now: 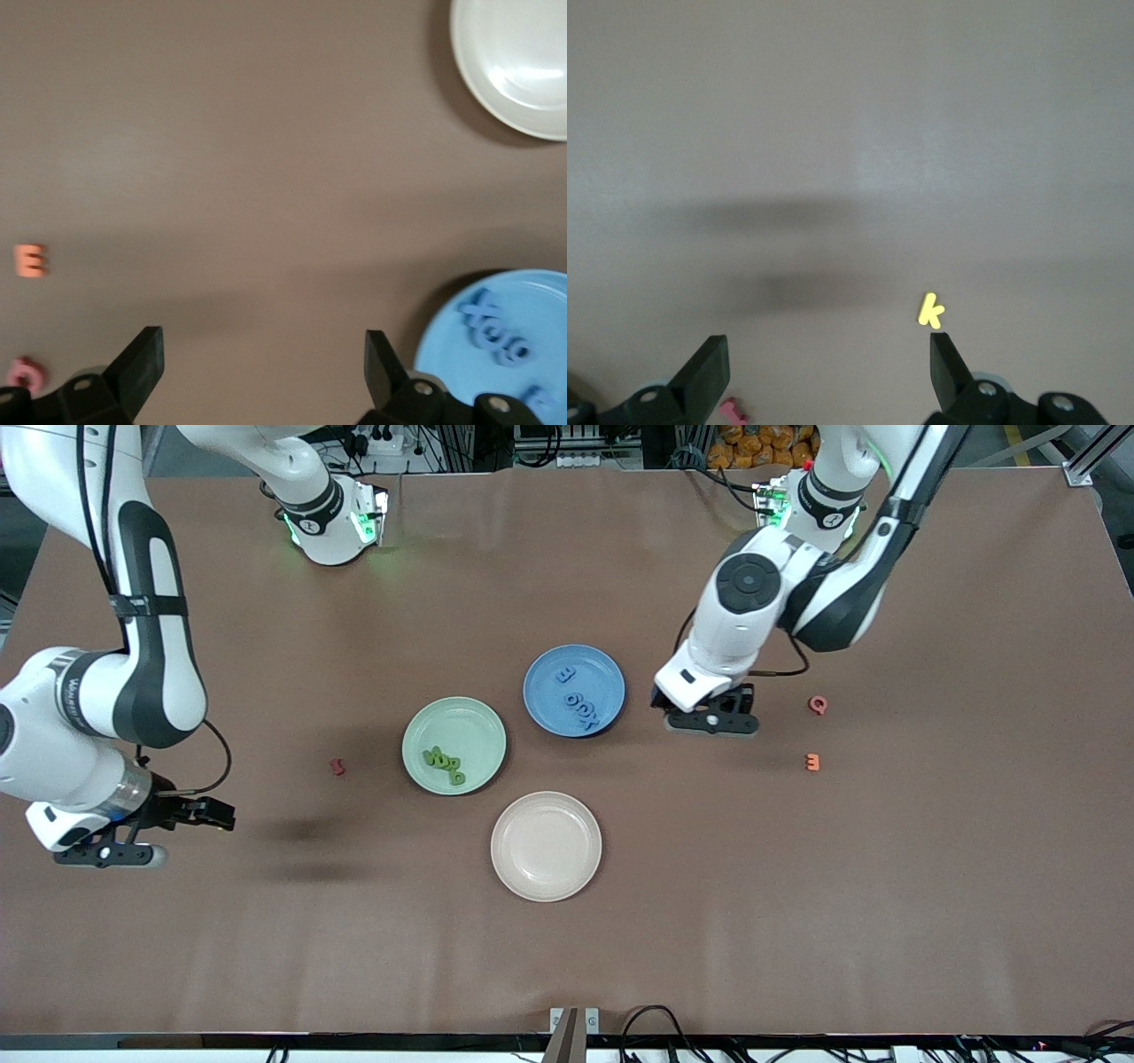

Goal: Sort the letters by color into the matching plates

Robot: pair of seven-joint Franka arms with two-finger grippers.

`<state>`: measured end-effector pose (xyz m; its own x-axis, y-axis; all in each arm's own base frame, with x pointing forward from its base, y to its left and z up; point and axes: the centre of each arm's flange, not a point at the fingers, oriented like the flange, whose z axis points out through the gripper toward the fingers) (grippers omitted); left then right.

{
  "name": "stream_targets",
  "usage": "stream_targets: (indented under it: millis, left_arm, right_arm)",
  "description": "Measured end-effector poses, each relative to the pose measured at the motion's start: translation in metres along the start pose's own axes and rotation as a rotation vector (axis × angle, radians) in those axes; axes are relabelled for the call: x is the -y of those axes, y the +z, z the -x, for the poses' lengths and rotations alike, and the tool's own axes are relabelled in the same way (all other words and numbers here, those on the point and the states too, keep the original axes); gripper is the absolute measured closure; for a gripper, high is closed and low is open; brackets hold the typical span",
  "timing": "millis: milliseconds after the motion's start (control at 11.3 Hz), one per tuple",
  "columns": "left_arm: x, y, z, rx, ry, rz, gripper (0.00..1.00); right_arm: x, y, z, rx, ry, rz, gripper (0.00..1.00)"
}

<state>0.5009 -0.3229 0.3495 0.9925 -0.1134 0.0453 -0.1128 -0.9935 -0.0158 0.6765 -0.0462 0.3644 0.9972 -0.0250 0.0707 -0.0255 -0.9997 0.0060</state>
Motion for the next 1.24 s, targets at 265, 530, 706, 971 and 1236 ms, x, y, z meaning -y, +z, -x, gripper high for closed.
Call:
stream_targets:
  millis: [265,530,706,971,1236]
  left_arm:
    - [0.057,-0.021,-0.021,-0.020,0.008,-0.013,0.00]
    - [0.101,-0.040,-0.033,-0.045,0.023,-0.024,0.00]
    - [0.128,-0.055,-0.036,-0.052,0.019,-0.039,0.00]
    - [0.161,-0.085,-0.034,-0.066,0.047,-0.066,0.00]
    - [0.191,-0.114,-0.029,-0.075,0.019,-0.093,0.00]
  right_arm:
    - [0.000,-0.050,-0.006,0.024,-0.011,-0.010,0.00]
    - [0.001,-0.093,-0.007,0.057,-0.018,-0.024,0.00]
    - [0.001,-0.110,-0.004,0.086,0.004,-0.032,0.00]
    - [0.003,-0.141,0.005,0.097,0.040,-0.024,0.00]
    - [0.000,-0.182,0.025,0.120,0.039,-0.046,0.00]
